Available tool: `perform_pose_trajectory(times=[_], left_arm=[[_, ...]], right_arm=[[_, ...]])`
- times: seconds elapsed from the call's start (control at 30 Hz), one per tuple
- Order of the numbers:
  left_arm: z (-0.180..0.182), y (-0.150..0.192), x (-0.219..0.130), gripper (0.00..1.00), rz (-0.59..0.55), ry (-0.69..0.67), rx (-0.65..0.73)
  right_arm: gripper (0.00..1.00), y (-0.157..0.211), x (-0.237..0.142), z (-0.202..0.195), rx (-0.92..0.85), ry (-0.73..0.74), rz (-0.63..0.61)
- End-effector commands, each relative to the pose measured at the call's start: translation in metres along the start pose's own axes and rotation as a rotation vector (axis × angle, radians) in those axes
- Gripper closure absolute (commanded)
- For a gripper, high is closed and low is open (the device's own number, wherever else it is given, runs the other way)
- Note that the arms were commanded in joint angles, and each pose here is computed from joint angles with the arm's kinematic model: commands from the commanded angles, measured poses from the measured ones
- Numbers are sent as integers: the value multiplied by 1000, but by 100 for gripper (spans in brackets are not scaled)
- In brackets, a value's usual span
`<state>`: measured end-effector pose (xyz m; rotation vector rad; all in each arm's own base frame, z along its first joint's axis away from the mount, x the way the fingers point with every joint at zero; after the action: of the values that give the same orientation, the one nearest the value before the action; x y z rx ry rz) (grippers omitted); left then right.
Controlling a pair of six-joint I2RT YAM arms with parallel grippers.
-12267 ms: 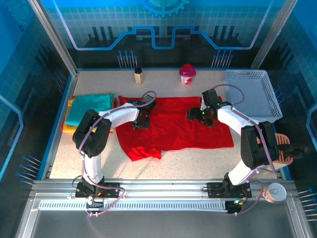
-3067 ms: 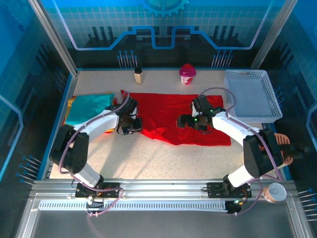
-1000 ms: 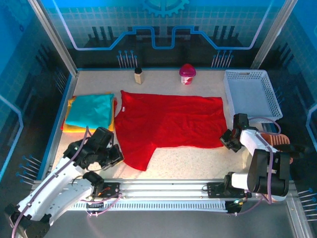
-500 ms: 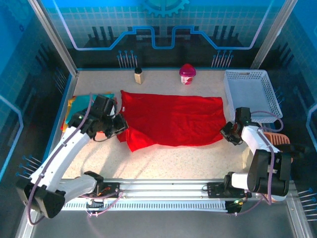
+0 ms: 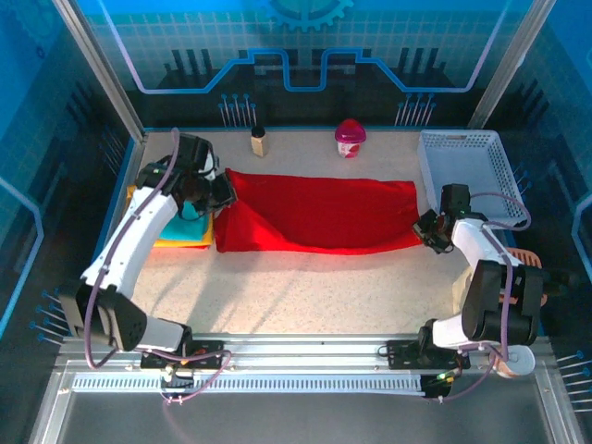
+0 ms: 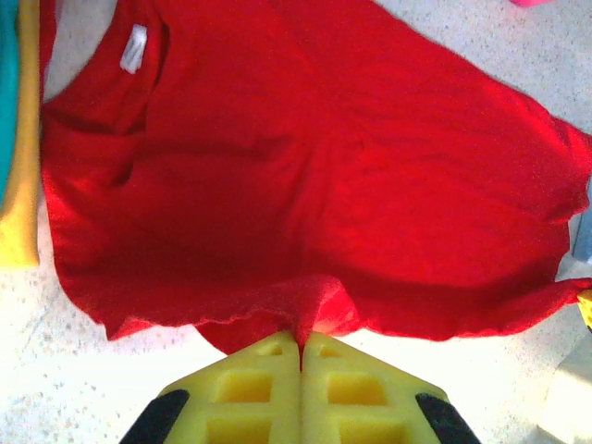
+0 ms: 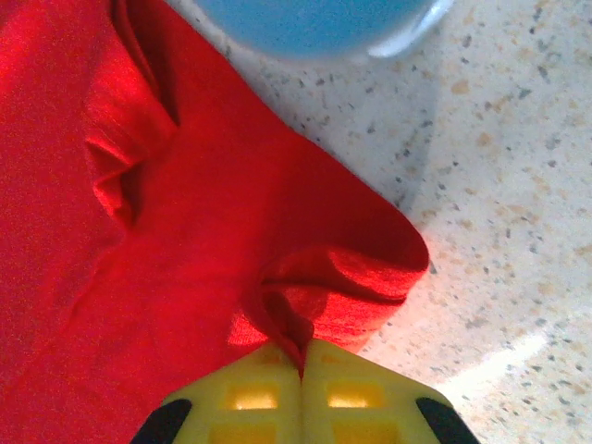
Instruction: Fold and stack the t-shirts
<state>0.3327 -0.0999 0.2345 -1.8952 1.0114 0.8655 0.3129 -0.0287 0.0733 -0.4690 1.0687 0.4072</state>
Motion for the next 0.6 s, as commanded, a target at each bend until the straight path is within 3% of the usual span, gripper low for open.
perform_pose_trajectory(times=[0.0,0.57], left_arm=[[-5,-28,0,100,-50,-7,61],[-10,-90,56,100,-17,-54,78]], right_arm=[[100,-12,0,16,31,-39,-13],[100,-27,16,29,81,-32,-7]])
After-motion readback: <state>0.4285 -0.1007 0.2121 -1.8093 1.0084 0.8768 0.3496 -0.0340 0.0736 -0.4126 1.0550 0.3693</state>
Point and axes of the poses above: each hand's point on the last joint's axis, 136 mm out from that joint toward the fingers, its own x axis out along the fingers, its own z axis along the line the jaws close on, y = z × x, the point moved 1 cm from there along -x, back along the fingers, and after that the axes turned 3 degrees about x, right-handed, at the moved point
